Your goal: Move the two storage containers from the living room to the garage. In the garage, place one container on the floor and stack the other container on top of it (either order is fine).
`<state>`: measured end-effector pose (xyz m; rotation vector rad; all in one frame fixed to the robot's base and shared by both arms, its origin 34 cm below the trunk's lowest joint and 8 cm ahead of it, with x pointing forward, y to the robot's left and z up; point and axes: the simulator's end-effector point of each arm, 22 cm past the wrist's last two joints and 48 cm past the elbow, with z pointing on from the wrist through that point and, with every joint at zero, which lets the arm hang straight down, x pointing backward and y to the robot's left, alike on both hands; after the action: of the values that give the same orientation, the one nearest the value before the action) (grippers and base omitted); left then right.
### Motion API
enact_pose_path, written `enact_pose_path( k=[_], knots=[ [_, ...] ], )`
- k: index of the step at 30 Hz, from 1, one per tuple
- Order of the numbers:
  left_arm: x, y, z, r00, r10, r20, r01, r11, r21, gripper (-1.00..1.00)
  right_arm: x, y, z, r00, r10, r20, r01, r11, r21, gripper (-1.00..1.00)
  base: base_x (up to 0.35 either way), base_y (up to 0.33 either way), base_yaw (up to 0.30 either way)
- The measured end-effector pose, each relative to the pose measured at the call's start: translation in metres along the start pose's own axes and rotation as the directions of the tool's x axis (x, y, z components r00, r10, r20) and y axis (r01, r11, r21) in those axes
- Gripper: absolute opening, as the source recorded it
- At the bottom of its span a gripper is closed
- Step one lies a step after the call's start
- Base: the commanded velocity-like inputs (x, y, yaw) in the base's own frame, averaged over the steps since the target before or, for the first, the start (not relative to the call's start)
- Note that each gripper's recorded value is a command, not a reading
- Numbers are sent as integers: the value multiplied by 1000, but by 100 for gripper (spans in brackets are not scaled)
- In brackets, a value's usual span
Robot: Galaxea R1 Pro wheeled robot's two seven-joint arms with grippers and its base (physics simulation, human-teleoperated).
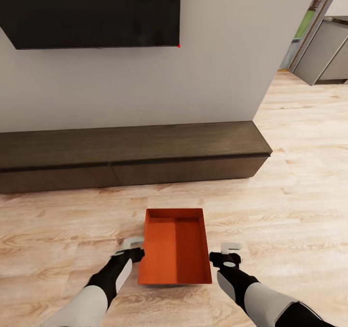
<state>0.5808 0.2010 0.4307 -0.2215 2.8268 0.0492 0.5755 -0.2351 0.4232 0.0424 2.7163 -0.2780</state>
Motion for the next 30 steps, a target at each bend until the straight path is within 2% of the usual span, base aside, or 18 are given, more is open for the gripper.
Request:
enact_pose_path(
  k=[3,6,11,20,30],
  knots=[
    [-7,-4,1,998,18,65,-18,1000,0,100,-1,14,-3,1000,0,4,0,1000,-26,100,0,0,0],
    [26,-3,5,999,27,35,-27,1000,0,100,7,24,-4,1000,9,12,-8,998,-67,100,0,0,0],
    [48,0,7,999,33,0,-33,999,-4,100,24,20,-5,1000,2,-2,-3,997,-77,100,0,0,0],
    [53,1,7,999,53,-5,-53,999,2,100,30,24,-6,1000,-6,-8,6,996,-92,100,0,0,0],
    [49,4,7,998,56,1,-56,998,-8,100,34,54,-13,1000,2,-22,-5,989,-148,100,0,0,0]
  ],
)
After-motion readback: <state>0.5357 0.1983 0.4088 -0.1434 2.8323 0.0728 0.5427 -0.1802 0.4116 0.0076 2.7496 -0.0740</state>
